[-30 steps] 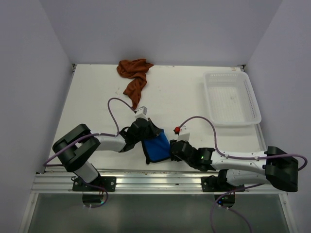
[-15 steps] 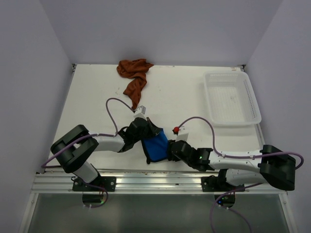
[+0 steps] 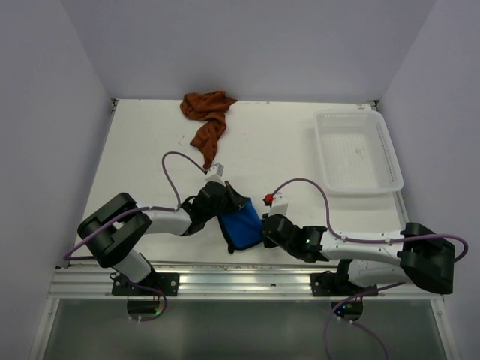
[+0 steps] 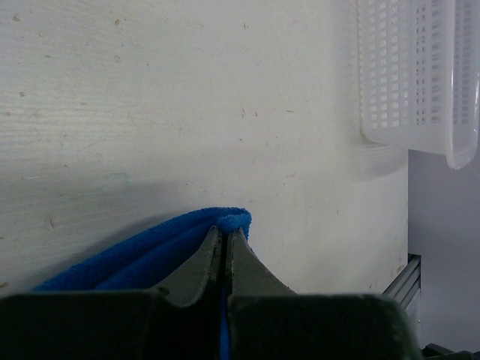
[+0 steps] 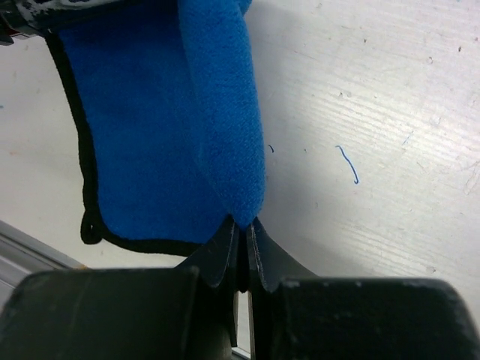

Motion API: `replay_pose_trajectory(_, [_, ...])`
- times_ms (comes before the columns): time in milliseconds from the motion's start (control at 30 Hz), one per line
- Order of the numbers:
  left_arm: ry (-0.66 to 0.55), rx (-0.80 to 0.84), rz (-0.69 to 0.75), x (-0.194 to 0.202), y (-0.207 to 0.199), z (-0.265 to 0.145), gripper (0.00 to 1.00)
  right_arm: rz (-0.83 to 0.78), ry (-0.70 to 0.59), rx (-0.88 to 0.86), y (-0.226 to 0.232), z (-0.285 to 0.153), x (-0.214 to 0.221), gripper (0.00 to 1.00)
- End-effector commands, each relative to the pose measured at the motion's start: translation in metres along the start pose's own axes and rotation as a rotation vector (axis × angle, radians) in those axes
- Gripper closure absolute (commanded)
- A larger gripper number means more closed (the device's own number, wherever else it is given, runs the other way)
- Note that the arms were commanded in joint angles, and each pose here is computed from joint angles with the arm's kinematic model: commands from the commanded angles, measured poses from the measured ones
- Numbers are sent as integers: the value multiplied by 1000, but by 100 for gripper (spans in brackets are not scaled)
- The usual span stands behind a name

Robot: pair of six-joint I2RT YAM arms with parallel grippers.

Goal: Roll the towels
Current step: Roll the towel

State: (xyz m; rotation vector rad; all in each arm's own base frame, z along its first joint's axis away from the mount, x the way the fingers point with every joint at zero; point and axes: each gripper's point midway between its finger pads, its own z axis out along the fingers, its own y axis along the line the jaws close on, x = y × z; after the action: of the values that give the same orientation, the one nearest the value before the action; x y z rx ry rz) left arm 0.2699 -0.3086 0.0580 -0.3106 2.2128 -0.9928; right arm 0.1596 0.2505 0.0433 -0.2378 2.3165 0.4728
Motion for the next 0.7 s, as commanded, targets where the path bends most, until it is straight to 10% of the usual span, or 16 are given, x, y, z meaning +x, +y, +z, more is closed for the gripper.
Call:
replay_pose_trajectory(0, [-54,57,-14,-16,-14,0,100,-74,9,11,8,-1,-11,100])
replay_pose_trajectory(667, [-103,27,-50,-35,5,-6,100,-418,17,213,13,-5,5,100])
